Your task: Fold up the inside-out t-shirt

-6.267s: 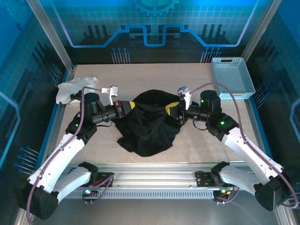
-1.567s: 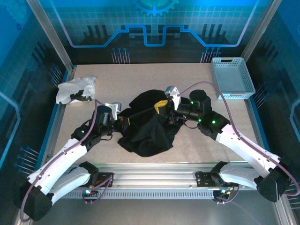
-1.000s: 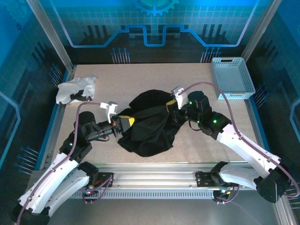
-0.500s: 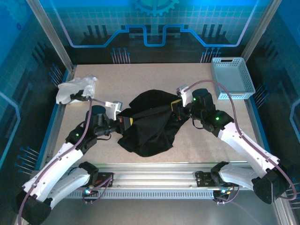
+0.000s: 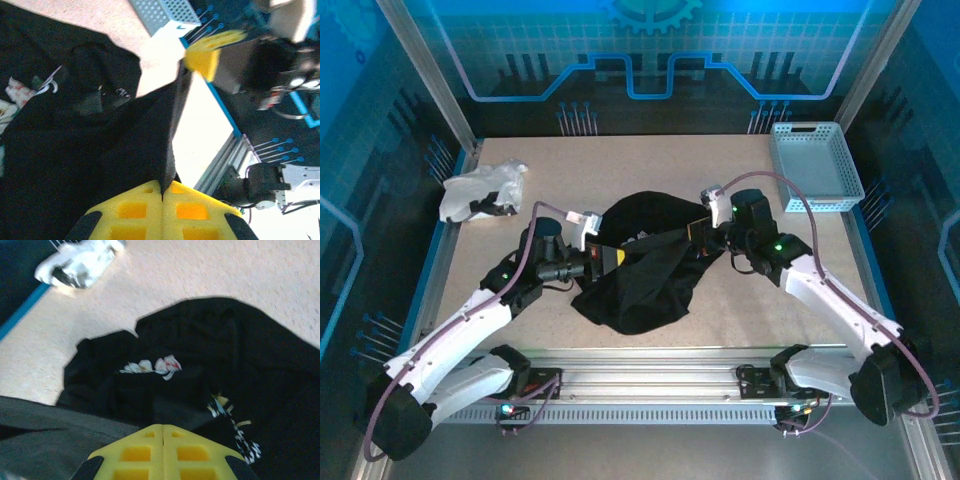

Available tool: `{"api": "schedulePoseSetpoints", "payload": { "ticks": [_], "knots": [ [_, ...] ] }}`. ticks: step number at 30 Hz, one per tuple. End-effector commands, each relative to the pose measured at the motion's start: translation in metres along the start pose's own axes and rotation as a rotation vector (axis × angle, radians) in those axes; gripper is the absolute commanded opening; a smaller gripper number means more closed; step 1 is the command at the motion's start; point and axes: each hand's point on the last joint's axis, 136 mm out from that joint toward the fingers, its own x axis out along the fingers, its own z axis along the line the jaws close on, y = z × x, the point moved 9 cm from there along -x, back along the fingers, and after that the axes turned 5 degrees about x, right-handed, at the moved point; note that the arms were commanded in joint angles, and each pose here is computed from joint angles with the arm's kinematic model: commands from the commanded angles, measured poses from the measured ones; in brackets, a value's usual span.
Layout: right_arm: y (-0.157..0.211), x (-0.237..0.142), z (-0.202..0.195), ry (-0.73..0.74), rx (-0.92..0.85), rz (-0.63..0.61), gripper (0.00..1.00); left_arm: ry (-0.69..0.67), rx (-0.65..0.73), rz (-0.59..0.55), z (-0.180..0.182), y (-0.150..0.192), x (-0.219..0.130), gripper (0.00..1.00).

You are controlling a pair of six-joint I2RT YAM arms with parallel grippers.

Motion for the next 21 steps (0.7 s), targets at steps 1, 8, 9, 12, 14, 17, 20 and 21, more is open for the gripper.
{"api": "schedulePoseSetpoints", "payload": {
  "ticks": [1,8,9,12,14,17,20,21],
  "knots": [
    [0.001,0.002,-0.005,0.044,0.007,0.052,0.0,0.098,0.057,-0.034,-0.014,-0.01,-0.002,0.0],
    [-0.001,-0.01,0.021,-0.124,-0.225,-0.008,0.37,0.087,0.116,-0.025,-0.022,-0.018,-0.009,0.0],
    [-0.002,-0.013,0.026,-0.15,-0.264,-0.025,0.4,0.078,0.118,-0.024,-0.023,-0.019,-0.011,0.0],
    [-0.003,-0.017,0.039,-0.235,-0.357,-0.049,0.46,0.062,0.128,-0.021,-0.025,-0.019,-0.015,0.0],
    [-0.002,-0.017,0.048,-0.306,-0.412,-0.052,0.49,0.059,0.132,-0.025,-0.027,-0.02,-0.017,0.0],
    [0.0,-0.015,0.06,-0.379,-0.481,-0.04,0.51,0.057,0.14,-0.027,-0.028,-0.021,-0.019,0.0],
    [-0.002,-0.008,0.067,-0.41,-0.522,-0.026,0.53,0.056,0.14,-0.023,-0.028,-0.021,-0.019,0.0],
    [-0.004,-0.004,0.067,-0.407,-0.53,-0.018,0.54,0.057,0.141,-0.024,-0.029,-0.022,-0.019,0.0]
  ]
}}
